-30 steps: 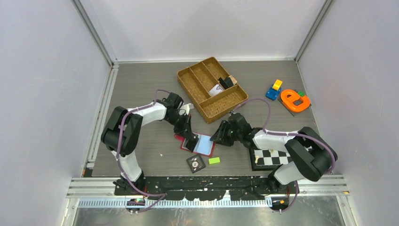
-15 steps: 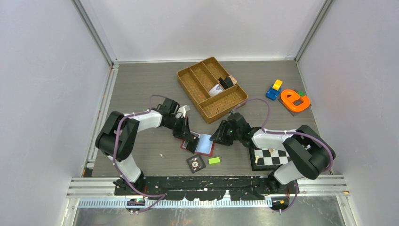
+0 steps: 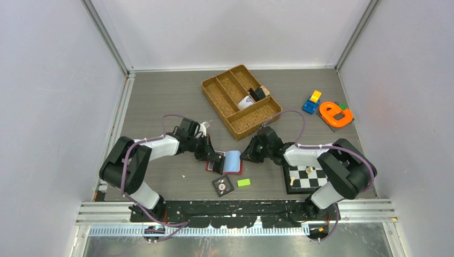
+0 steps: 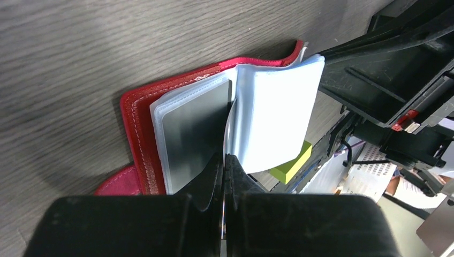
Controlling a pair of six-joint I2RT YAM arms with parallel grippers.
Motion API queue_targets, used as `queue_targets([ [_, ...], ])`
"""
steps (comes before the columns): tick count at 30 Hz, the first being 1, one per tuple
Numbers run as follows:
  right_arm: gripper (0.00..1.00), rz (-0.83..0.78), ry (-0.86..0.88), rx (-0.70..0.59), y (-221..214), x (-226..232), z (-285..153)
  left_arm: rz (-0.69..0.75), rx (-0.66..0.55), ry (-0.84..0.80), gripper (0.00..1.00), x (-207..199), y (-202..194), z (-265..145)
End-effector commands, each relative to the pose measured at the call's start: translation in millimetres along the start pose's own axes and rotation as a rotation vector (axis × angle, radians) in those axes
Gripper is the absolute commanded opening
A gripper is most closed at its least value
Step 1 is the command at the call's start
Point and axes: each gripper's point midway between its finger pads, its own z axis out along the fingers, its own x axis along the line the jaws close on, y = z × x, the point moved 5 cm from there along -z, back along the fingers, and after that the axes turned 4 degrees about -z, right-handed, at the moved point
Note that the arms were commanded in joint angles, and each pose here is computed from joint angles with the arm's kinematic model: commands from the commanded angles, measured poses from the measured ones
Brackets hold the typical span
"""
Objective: Put the credit cards into the card holder
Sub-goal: Insert the credit card into the card holder.
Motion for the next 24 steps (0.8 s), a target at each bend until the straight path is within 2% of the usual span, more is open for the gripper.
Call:
queue_targets([
  [1, 0.21, -0.038, -0.088, -0.032, 4.5, -12.1, 10.5, -0.017, -0.152, 0.015, 0.0, -1.1, 12.4, -1.2],
  [5, 0.1, -0.063, -0.126, -0.044, 9.0, -15.1, 14.6, -0.025, -0.209, -0.019, 0.0, -7.4, 15.1, -6.7],
  [9, 0.01, -0.09, -0.147, -0.044, 13.5, -14.9, 20.5, -0.025, -0.215, -0.054, 0.0, -14.3, 15.9, -9.3],
  [24, 0.0, -0.129, -0.257, -0.065, 22.2, -25.8, 27.9, -0.081, -0.313, -0.044, 0.0, -13.6, 19.3, -24.4],
])
